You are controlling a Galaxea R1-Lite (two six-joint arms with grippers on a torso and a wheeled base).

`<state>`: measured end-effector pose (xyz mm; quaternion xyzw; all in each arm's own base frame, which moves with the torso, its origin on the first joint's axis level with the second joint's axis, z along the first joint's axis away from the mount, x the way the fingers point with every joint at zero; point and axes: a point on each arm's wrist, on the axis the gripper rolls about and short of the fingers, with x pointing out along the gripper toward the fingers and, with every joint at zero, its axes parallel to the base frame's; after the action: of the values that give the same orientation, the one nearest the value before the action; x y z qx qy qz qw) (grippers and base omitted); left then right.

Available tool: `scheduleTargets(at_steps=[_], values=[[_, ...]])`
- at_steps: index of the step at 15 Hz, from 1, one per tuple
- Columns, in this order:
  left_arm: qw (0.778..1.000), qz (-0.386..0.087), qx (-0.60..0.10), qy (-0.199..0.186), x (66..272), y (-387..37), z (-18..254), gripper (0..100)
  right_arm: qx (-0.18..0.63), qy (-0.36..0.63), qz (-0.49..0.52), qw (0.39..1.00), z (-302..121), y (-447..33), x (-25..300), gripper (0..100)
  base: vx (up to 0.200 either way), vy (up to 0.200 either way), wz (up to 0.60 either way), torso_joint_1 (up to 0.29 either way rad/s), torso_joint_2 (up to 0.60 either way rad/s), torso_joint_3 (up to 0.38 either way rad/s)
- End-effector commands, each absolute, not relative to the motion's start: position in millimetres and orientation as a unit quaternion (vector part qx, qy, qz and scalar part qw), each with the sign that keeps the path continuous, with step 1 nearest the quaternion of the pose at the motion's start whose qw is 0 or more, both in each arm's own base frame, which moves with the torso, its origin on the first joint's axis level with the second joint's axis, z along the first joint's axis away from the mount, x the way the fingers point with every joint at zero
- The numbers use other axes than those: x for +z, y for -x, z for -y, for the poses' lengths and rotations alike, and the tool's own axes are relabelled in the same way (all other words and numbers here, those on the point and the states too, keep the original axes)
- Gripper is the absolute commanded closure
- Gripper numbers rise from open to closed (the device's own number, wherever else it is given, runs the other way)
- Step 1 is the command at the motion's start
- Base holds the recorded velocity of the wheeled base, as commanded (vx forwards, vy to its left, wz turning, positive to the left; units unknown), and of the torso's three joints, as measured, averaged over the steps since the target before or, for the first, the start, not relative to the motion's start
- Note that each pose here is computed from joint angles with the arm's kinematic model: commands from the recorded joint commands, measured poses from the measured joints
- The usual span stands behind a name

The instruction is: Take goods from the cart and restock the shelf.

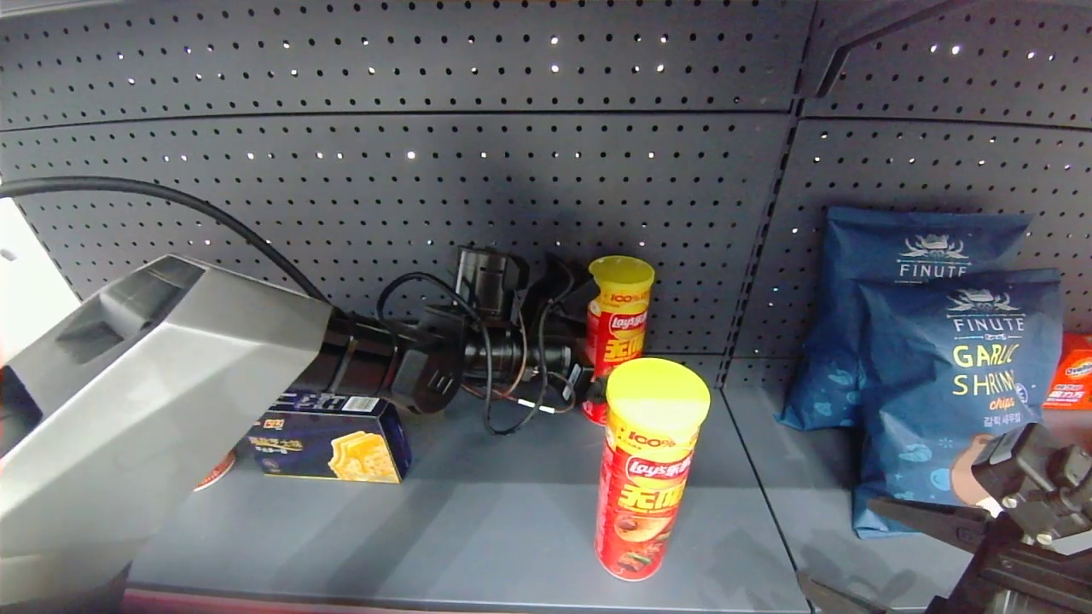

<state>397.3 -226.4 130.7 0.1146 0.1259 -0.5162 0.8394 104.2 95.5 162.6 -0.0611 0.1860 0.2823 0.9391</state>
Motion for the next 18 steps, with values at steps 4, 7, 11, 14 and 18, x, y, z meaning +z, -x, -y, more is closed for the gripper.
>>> scheduleTargets(at_steps=[4,7,11,14,18], values=[[0.866,-0.113,-0.471,-0.119,186,-338,174,0,0.280,0.076,-0.214,0.933,-101,-109,152,0,0.000,0.000,0.00,0.000,0.00,0.000],[0.902,-0.111,-0.396,-0.130,208,-307,134,0,0.248,0.092,-0.235,0.935,-110,-122,145,0,0.000,0.000,0.00,0.000,0.00,0.000],[0.934,-0.116,-0.306,-0.147,218,-280,113,0,0.222,0.083,-0.225,0.945,-148,-161,143,0,0.000,0.000,0.00,0.000,0.00,0.000],[0.936,-0.120,-0.295,-0.153,214,-260,104,0,0.220,0.087,-0.229,0.944,-159,-173,134,0,0.000,0.000,0.00,0.000,0.00,0.000],[0.944,-0.115,-0.269,-0.151,219,-257,86,0,0.221,0.091,-0.233,0.943,-160,-174,132,0,0.000,0.000,0.00,0.000,0.00,0.000]])
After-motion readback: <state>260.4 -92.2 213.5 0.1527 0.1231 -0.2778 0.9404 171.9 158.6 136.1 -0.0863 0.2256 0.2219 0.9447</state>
